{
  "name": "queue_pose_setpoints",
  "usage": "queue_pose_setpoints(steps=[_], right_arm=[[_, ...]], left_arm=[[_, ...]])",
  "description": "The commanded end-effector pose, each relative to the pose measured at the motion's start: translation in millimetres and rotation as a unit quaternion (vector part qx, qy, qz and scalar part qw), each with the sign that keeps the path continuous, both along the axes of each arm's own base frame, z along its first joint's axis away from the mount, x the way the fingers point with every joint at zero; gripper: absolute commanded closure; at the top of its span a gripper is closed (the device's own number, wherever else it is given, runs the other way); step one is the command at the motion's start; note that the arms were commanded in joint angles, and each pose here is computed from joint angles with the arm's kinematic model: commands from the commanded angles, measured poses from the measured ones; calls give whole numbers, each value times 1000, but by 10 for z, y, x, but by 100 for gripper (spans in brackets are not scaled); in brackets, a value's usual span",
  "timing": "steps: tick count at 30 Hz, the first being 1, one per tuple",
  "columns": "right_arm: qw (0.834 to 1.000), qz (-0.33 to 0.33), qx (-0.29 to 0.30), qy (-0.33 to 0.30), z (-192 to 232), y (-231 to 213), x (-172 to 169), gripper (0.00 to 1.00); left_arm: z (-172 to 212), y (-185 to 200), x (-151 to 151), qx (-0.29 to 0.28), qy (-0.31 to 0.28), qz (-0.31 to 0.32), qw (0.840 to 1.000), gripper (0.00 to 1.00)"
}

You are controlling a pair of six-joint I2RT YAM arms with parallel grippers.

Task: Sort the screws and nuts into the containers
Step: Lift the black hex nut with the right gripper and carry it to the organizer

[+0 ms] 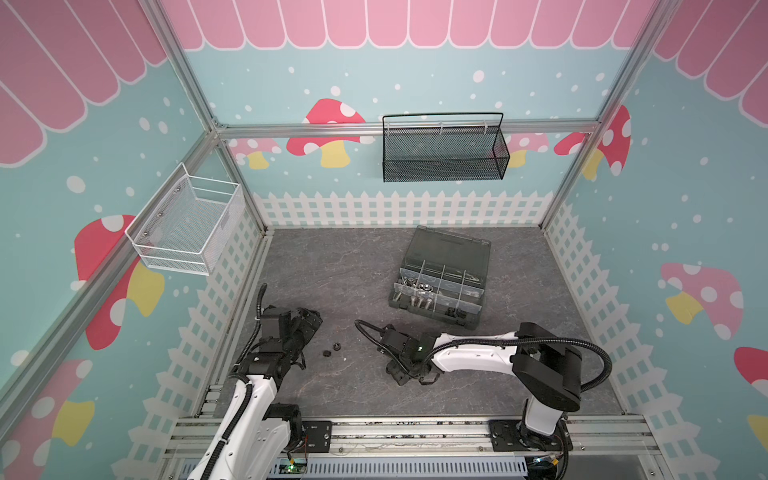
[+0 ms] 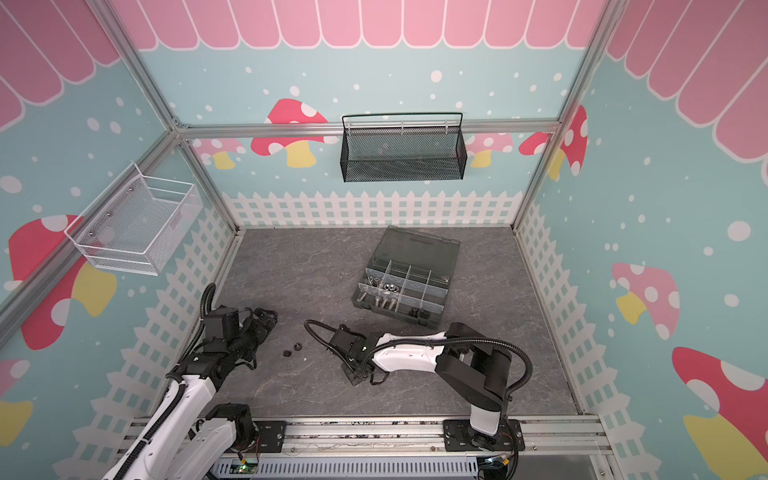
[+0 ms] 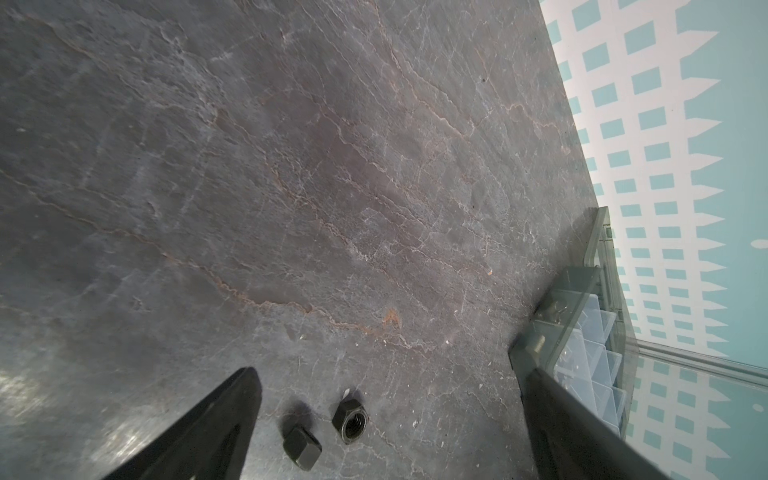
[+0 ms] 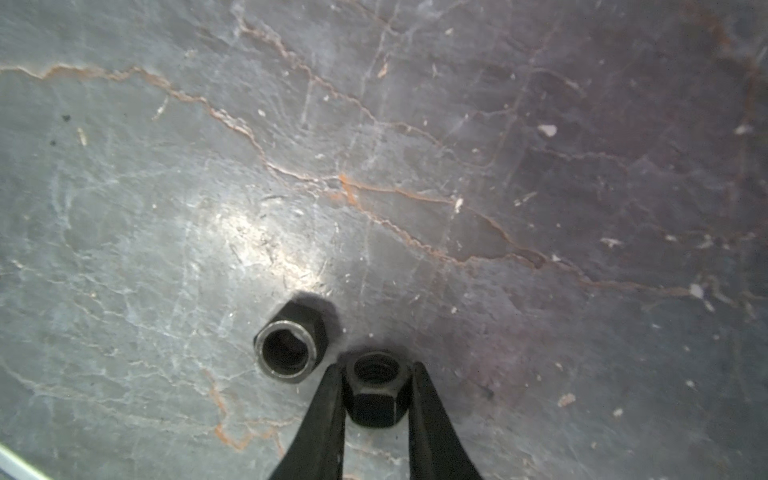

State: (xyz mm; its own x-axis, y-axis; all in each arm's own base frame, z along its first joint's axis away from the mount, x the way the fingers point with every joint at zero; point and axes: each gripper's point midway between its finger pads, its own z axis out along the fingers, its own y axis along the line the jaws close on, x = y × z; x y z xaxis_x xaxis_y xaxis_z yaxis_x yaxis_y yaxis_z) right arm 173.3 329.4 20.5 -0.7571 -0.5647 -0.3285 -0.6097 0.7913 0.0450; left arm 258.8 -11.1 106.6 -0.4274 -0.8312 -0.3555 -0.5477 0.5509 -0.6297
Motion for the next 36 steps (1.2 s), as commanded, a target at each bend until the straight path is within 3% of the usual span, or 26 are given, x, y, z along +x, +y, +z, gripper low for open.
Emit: queue_pose_setpoints(steps=[1,21,36], right_arm=[[1000,-23,-19,-3,-10,-187,11,100],[997,-62,27,-22,300,-321,269,100],[982,-149,81,-87,877,-975,908,100]], left_arm=[[94,7,28,-5,-12,3,1000,0],[123,14,66,1,-12,0,1000,0],[170,48,38,16,-19,-1,1000,0]])
